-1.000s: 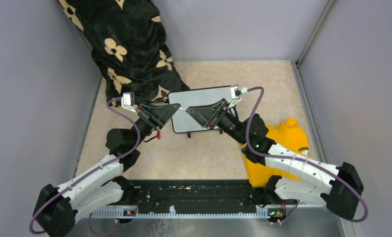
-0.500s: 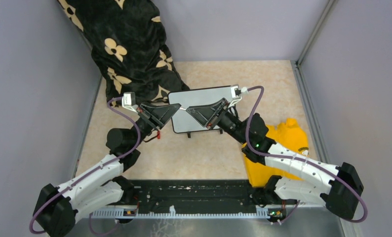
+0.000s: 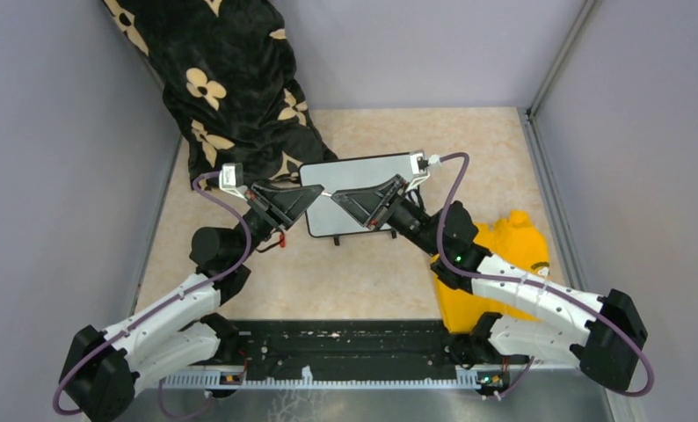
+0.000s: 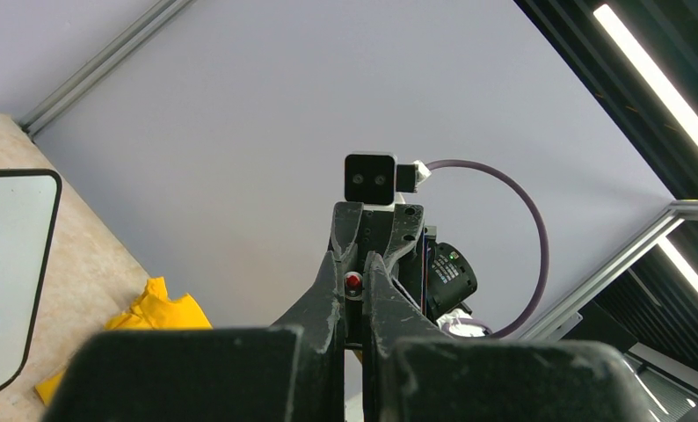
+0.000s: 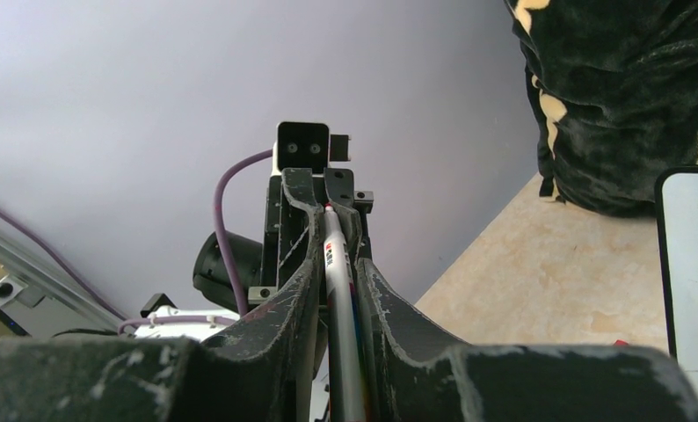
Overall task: Write a sentence on the whiteboard
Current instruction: Adjust the whiteboard marker.
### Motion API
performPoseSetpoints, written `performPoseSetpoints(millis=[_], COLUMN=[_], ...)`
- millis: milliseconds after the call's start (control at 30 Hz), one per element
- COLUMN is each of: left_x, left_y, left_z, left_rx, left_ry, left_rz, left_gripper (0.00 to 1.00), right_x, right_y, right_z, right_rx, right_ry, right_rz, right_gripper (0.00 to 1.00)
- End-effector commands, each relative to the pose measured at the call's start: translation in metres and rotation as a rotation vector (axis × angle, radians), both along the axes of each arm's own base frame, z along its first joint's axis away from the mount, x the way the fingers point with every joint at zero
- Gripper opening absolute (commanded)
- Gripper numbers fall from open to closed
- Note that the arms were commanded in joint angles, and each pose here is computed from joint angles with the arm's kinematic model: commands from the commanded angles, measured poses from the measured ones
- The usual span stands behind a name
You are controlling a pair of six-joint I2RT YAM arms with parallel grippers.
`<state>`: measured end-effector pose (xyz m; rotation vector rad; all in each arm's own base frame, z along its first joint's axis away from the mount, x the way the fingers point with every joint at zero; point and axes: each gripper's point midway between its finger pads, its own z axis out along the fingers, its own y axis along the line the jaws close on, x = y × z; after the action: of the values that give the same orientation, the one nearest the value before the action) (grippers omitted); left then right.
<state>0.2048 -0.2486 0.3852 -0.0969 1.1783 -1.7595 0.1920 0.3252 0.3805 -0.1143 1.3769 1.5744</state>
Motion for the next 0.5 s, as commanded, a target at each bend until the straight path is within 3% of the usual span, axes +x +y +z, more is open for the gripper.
performPoseSetpoints(millis=[0, 167, 467], left_x=[0.001, -0.0001, 0.0004], left_y=[-0.0086, -0.0097, -0.0094], left_z=[-0.0076, -0.0075, -0.0087], left_rx=[0.049, 0.052, 0.056], left_ry=[0.008, 0.007, 0.011], left_rz=[-0.018, -0.026, -0.022], left_gripper=[0.0, 0.0, 0.0], right_x=[-0.0139, -0.0127, -0.012], right_y=[-0.0063, -0.0074, -0.0075], right_z=[0.0497, 0.0487, 0.048], right_rx=[0.115, 0.113, 0.113], right_ry=[-0.098, -0.098, -0.096], right_rz=[0.042, 0.036, 0.036], right_gripper=[0.23, 0.25, 0.16])
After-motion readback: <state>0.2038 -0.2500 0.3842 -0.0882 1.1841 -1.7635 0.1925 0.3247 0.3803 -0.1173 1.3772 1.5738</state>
